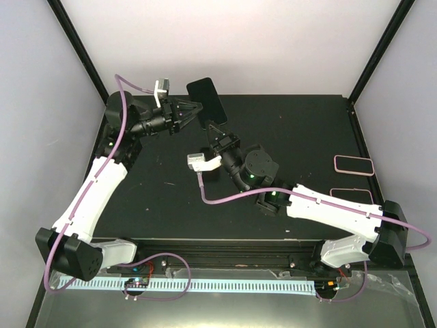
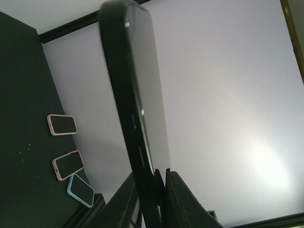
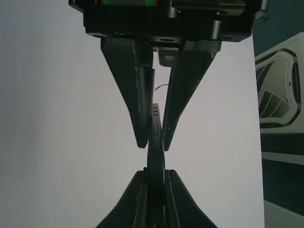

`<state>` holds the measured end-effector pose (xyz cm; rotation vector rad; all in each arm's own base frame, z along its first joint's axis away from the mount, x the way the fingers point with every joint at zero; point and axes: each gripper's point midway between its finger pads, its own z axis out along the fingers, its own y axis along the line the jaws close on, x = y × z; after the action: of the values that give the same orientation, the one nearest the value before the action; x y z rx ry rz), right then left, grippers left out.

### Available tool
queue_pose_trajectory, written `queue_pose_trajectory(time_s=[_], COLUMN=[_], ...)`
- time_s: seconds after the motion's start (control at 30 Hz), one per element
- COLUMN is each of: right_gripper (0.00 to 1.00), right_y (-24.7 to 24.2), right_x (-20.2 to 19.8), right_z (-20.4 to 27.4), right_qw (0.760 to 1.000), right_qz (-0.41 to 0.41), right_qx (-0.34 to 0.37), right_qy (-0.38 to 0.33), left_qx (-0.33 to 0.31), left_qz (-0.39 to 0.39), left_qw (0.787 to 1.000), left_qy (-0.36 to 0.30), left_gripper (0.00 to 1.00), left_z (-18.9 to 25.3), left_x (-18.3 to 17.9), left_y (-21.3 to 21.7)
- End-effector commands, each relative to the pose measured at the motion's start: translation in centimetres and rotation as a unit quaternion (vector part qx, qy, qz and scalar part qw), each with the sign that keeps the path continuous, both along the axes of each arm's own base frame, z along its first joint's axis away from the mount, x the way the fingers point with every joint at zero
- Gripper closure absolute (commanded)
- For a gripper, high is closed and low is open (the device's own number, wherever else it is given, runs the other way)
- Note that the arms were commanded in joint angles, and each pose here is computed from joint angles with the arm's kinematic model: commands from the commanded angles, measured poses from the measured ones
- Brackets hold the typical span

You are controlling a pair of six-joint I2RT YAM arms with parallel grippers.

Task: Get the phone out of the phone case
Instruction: Place the phone at the center of the board.

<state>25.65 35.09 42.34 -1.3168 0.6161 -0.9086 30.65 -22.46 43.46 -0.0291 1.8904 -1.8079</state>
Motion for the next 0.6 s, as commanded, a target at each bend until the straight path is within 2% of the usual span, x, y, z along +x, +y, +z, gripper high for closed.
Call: queue_pose_trajectory(time_s=[0.0,0.1,0.13,0.3,0.4,0.57], right_gripper=[0.99,0.96,0.92,0.52,0.39,0.24], right_y=[-0.8,-1.1,-1.2,-2.1,-2.9,-4.4], right_x=[-0.7,-0.7,-0.7,-0.9,-0.8,-0.2], right_z=[2.1,1.7,1.5,1.0,0.3,-1.6], right_qw=[0.999,0.999,0.999,0.999,0.998,0.993], right_qz=[0.002,-0.001,-0.002,-0.002,-0.004,-0.013], right_qx=[0.044,0.044,0.041,0.052,0.056,0.066], right_qy=[-0.021,-0.018,-0.017,0.002,0.032,0.098], left_qx=[-0.008,-0.008,-0.007,0.003,0.017,0.042], left_qz=[-0.003,-0.002,-0.001,0.009,0.012,0.014], left_qw=[1.0,1.0,1.0,1.0,0.999,0.998], left_qy=[-0.008,-0.01,-0.01,-0.021,-0.034,-0.054], left_gripper=[0.89,0.98,0.98,0.99,0.98,0.99], left_z=[0.5,0.5,0.4,0.1,-0.3,-1.5], left_x=[0.0,0.0,0.0,0.7,1.0,1.5], left_y=[-0.2,-0.2,-0.2,0.3,0.5,0.6])
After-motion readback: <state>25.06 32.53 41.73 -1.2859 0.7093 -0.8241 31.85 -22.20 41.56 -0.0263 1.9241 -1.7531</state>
